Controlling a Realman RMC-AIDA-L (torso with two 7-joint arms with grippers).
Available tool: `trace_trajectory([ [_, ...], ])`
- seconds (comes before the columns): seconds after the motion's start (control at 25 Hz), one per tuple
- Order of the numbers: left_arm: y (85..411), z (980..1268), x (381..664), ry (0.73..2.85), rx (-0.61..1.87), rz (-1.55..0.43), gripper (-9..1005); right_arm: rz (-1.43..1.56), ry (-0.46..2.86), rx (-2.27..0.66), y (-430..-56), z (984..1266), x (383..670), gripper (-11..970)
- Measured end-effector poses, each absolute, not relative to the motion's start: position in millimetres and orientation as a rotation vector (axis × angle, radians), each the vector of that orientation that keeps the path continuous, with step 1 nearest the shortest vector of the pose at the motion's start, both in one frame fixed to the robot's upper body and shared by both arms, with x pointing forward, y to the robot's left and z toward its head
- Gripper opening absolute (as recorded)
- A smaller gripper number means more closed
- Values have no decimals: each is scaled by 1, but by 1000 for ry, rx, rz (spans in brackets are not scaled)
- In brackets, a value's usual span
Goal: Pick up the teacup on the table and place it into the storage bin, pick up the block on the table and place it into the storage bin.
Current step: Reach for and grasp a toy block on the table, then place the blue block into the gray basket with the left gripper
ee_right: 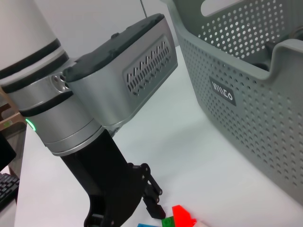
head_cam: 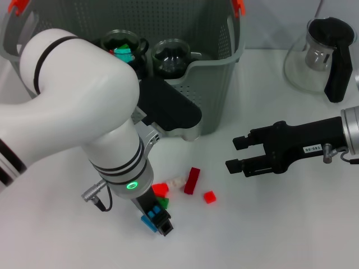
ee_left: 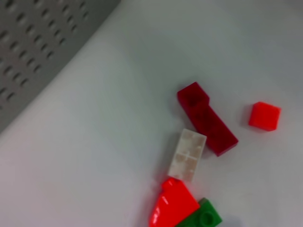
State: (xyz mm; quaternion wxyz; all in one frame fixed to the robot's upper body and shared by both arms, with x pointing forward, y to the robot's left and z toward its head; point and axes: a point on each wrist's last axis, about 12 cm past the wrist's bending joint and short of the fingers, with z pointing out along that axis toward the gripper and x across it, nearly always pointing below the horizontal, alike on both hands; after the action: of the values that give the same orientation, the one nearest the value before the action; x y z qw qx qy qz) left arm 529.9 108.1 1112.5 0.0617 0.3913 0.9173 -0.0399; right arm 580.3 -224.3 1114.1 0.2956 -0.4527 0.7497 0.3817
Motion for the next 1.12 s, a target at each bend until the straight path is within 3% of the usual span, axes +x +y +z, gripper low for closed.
trace_trajectory([
  [0.24,110,1111,531,2772,1180,-96,642,1014,1994,-1203,-225,1114,580,713],
  [0.44,109,1111,531,2765,1191,-84,633,1013,1993,-1198,-225,1115,581,714],
  [0.84,110,1115,532,2762,1200,-58,489,1007,1983,-1198,-227,1114,580,714],
  [1.12,118,1138,535,2722,1222,85,404,1012,1976,-1190,-229,1113,579,713],
])
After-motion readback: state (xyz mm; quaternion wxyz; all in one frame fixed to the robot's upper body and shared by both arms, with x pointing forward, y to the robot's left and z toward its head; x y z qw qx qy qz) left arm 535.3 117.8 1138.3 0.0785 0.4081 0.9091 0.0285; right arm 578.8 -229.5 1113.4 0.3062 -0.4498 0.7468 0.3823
